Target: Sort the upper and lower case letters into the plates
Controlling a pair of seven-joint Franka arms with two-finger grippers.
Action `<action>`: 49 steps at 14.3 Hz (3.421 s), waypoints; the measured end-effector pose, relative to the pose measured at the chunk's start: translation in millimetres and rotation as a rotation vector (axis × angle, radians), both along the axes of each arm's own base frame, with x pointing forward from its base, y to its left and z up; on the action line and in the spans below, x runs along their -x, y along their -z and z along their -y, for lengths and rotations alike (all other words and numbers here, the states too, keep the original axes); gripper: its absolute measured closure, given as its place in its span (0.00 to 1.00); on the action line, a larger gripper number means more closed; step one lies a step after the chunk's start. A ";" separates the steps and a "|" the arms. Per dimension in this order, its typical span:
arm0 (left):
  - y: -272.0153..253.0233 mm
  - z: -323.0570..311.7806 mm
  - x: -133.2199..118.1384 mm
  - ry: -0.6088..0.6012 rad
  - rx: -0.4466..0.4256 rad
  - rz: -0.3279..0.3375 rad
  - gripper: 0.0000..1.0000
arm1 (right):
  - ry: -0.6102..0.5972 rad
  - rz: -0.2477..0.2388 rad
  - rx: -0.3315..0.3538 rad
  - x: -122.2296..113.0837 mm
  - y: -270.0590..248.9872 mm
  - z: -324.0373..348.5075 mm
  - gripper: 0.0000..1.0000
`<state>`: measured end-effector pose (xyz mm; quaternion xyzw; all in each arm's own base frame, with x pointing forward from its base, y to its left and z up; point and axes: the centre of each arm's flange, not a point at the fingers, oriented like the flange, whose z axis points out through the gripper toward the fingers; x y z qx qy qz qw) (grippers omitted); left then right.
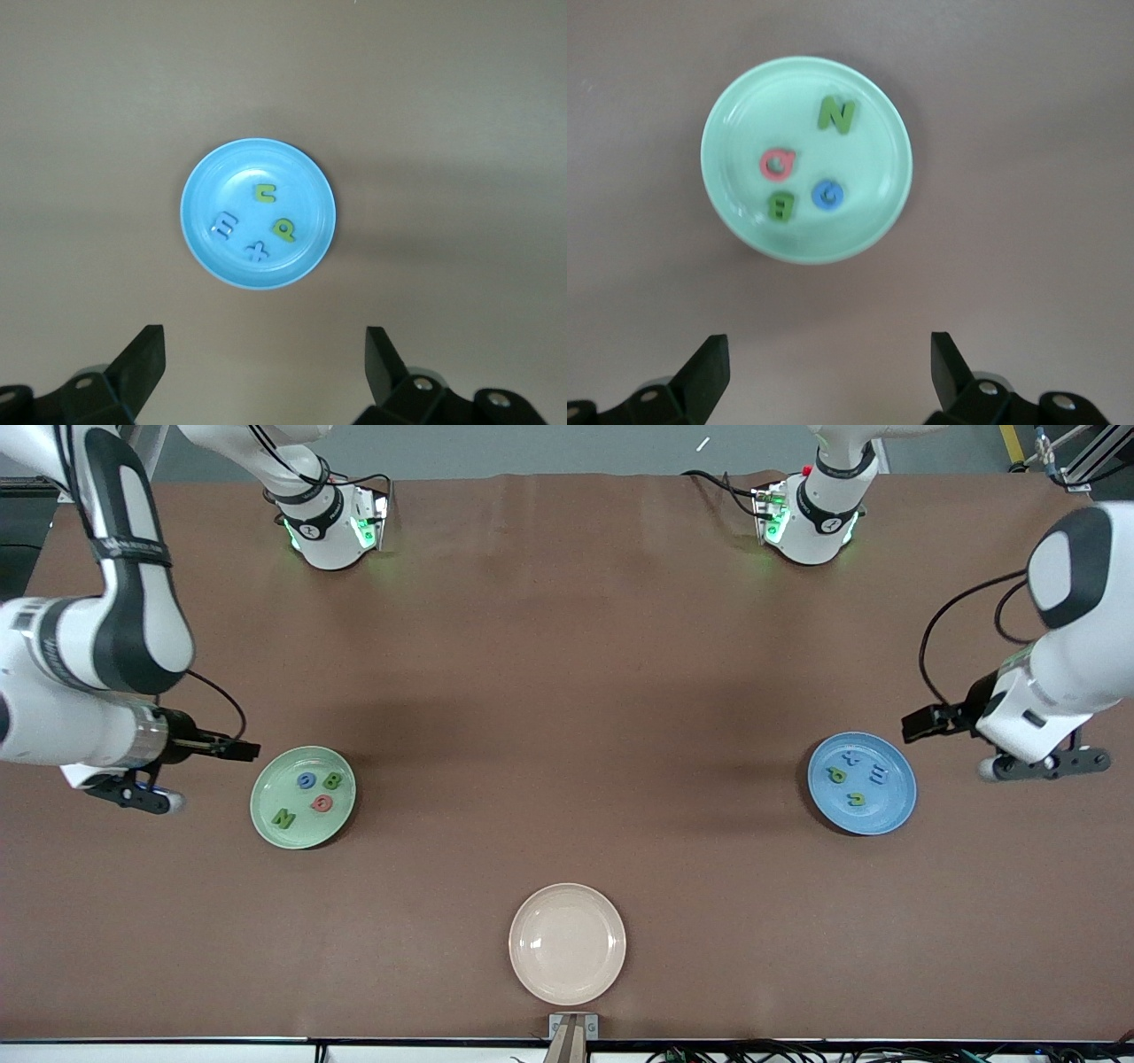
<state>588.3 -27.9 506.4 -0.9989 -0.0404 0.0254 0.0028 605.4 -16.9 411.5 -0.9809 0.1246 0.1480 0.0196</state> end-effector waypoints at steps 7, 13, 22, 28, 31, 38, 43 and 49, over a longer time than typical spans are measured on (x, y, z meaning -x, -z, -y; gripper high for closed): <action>-80.3 1.1 20.8 0.000 -0.001 0.127 0.00 | -0.061 -0.013 -0.031 -2.5 -95.8 14.3 0.00; -106.4 -1.9 18.1 -0.005 0.001 0.181 0.00 | -0.064 0.065 -0.050 -6.2 -130.7 65.6 0.00; -110.6 3.9 20.5 0.005 0.001 0.168 0.00 | -0.121 0.064 -0.034 -1.6 -144.5 73.5 0.00; -137.1 6.6 29.5 0.009 0.002 0.140 0.00 | -0.122 0.090 -0.021 17.1 -165.8 74.8 0.00; -137.9 5.8 29.6 0.024 0.001 0.140 0.00 | -0.120 0.116 -0.019 26.4 -173.6 75.6 0.00; -137.8 -0.4 29.4 0.076 -0.001 0.139 0.00 | -0.157 0.164 -0.027 48.6 -185.3 76.8 0.00; -137.8 -0.6 29.4 0.076 -0.001 0.139 0.00 | -0.182 0.179 -0.027 65.5 -193.9 66.5 0.00; -137.8 -0.6 29.4 0.076 -0.001 0.139 0.00 | -0.186 0.220 -0.021 80.9 -217.9 67.0 0.00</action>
